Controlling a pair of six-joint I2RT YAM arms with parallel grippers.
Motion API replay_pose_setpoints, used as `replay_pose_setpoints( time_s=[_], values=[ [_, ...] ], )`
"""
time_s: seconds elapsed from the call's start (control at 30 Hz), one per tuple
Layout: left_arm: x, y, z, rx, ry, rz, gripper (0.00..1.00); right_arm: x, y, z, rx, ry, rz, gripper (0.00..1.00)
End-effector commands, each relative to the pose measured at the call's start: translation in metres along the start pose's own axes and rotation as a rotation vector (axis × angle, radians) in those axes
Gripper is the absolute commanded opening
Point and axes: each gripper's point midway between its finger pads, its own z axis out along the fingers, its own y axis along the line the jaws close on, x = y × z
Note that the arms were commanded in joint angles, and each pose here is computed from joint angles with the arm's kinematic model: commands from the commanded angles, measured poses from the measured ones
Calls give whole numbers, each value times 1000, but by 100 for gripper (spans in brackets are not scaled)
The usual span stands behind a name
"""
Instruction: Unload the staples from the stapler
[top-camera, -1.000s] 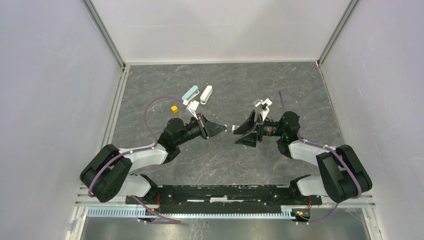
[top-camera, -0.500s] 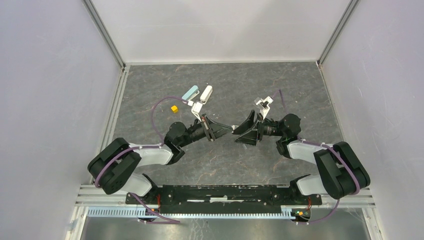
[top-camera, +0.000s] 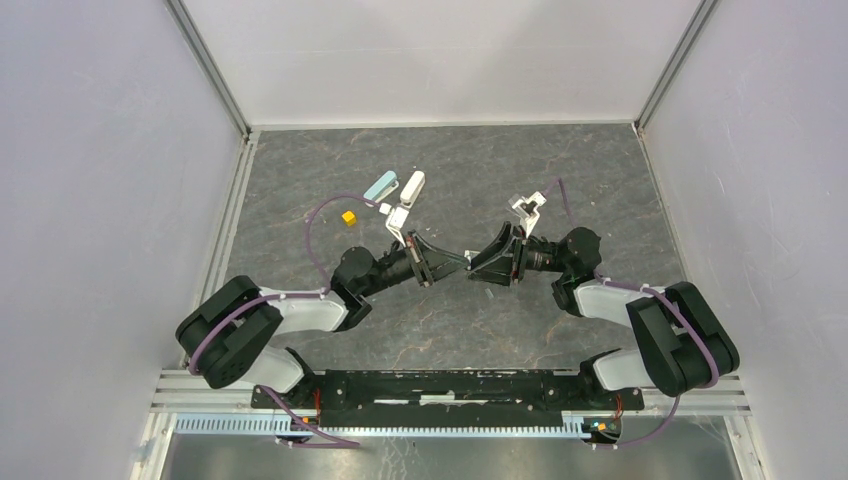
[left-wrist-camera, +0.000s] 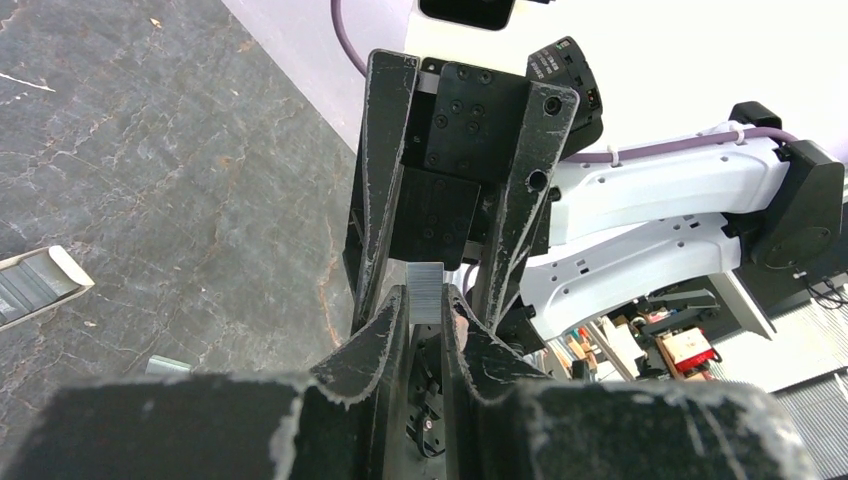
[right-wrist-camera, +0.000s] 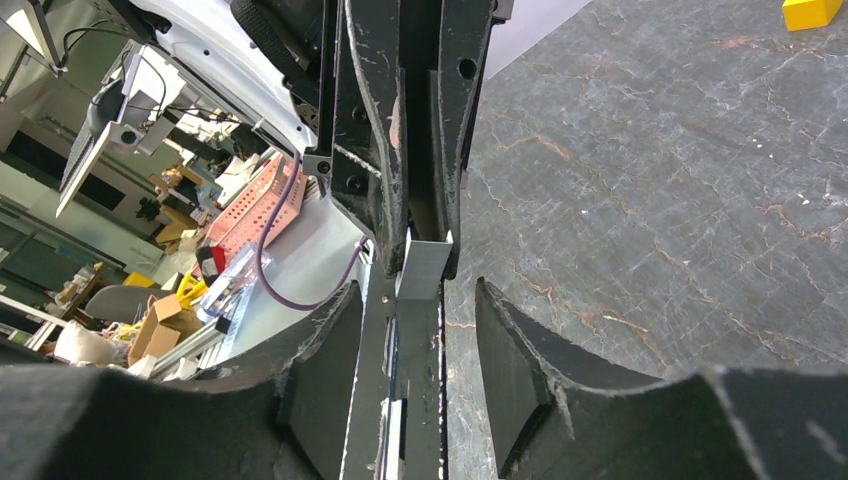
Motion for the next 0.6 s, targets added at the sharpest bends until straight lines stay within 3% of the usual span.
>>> replay_pose_setpoints(
  time_s=[0.0,0.27,0.57],
  values=[
    [-8,-14,3,52,-39,17,18,-4,3,0,-7,-21,-42,50],
    [-5,-14,4,50,-34,16,18,-5,3,-1,-5,-21,-45,38],
    [-1,-11,3,46,-26,15,18,-6,3,-1,-7,-20,-49,36]
  ],
)
